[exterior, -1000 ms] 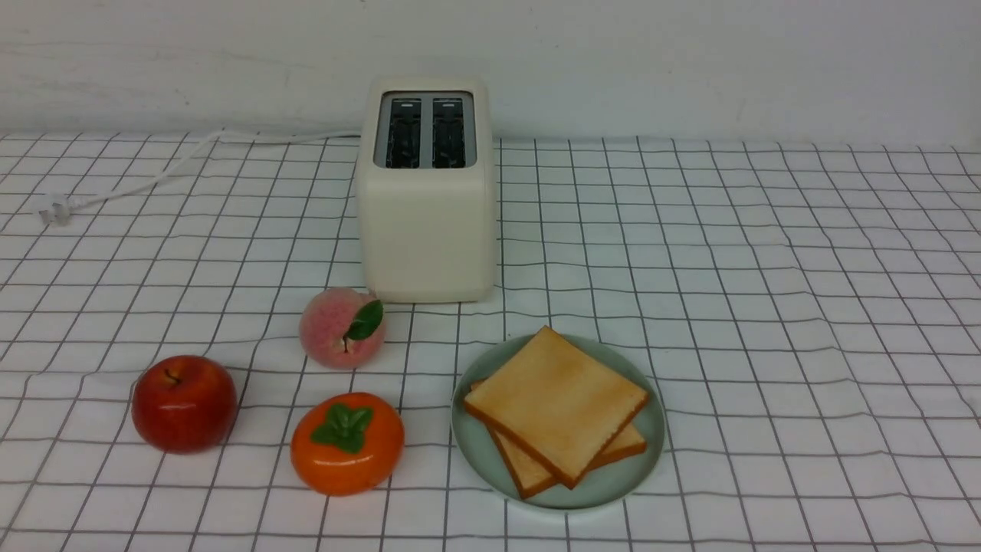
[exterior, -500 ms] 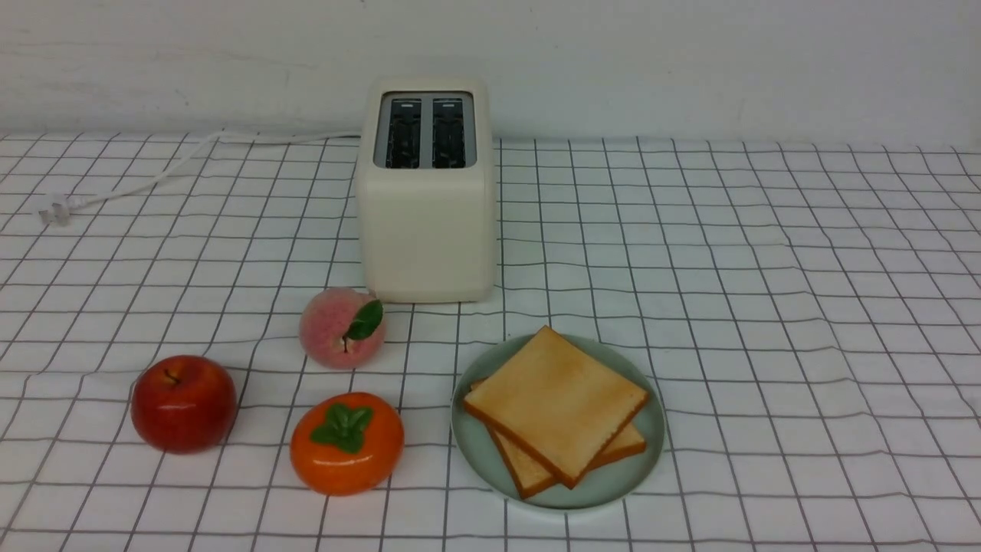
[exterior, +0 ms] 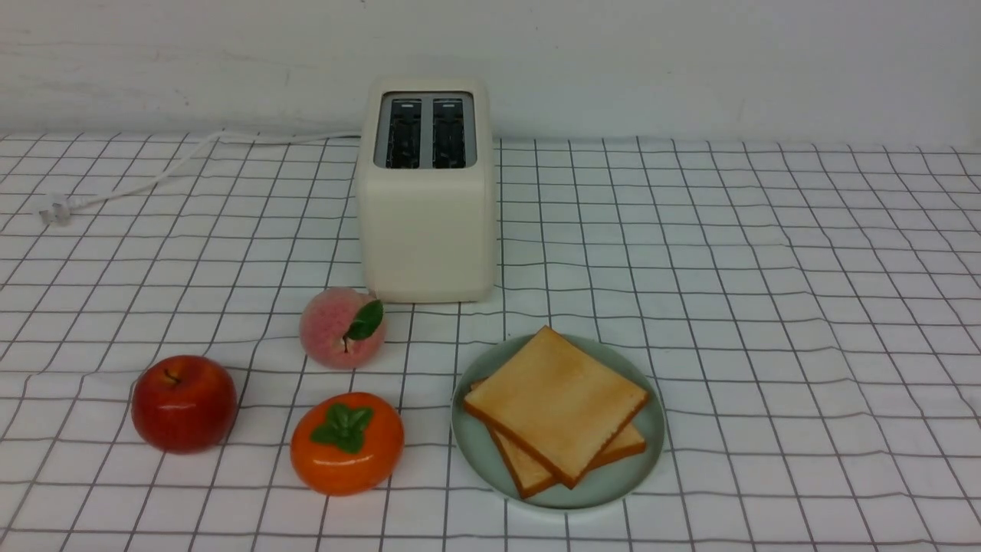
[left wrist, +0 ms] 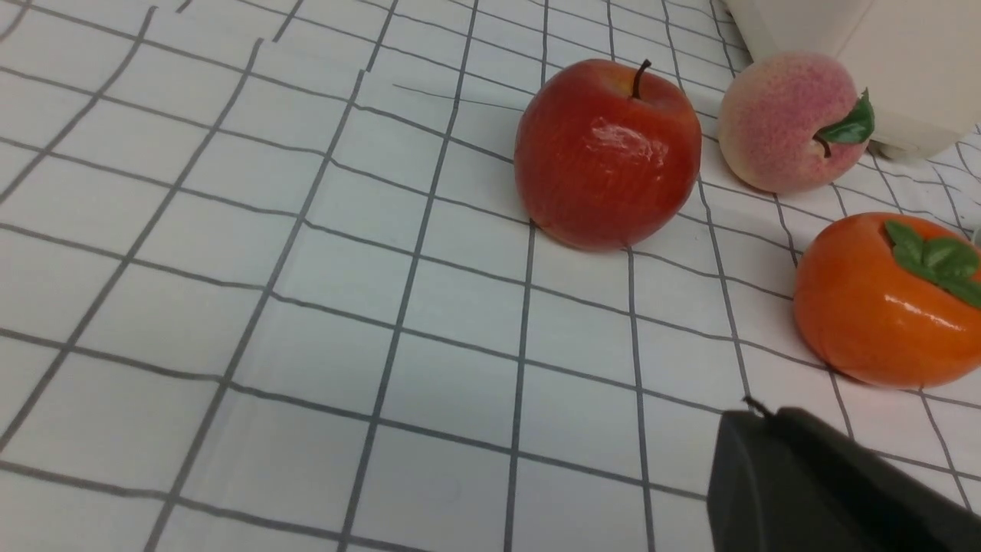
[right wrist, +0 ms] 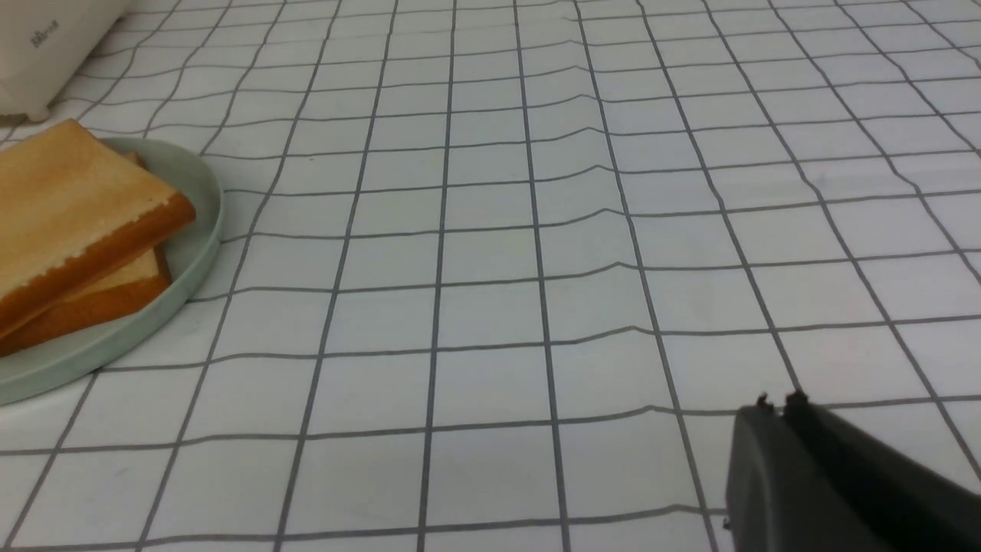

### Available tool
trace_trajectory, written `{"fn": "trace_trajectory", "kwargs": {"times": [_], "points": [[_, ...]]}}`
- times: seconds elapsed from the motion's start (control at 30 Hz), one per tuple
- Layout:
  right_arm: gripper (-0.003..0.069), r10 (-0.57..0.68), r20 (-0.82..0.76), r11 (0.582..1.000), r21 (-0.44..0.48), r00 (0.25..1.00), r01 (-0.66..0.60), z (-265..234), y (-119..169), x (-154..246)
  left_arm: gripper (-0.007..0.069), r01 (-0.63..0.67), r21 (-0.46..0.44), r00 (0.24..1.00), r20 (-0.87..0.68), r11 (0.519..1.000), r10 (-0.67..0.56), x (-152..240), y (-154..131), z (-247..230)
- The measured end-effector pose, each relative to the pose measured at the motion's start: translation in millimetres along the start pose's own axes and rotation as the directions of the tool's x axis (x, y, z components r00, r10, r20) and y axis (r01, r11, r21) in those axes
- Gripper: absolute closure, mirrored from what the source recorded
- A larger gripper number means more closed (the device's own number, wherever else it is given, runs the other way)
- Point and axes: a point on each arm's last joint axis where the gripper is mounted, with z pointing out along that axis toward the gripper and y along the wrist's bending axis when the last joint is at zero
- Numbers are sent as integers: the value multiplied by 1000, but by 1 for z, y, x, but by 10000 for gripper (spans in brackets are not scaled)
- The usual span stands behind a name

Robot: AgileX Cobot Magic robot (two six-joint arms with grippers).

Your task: Take toasted bread from bread machine on white checkered table place on plate.

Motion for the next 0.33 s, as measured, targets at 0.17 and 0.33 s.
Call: {"fn": "trace_trajectory", "kwargs": {"times": [0.17, 0.33], "points": [[629, 0, 0, 1000, 0, 1000, 0, 0, 0, 0, 638, 0, 0, 1000, 0, 1000, 0, 0, 0, 0], [626, 0, 0, 1000, 0, 1000, 0, 0, 0, 0, 638, 0, 0, 1000, 0, 1000, 0, 0, 0, 0]]}}
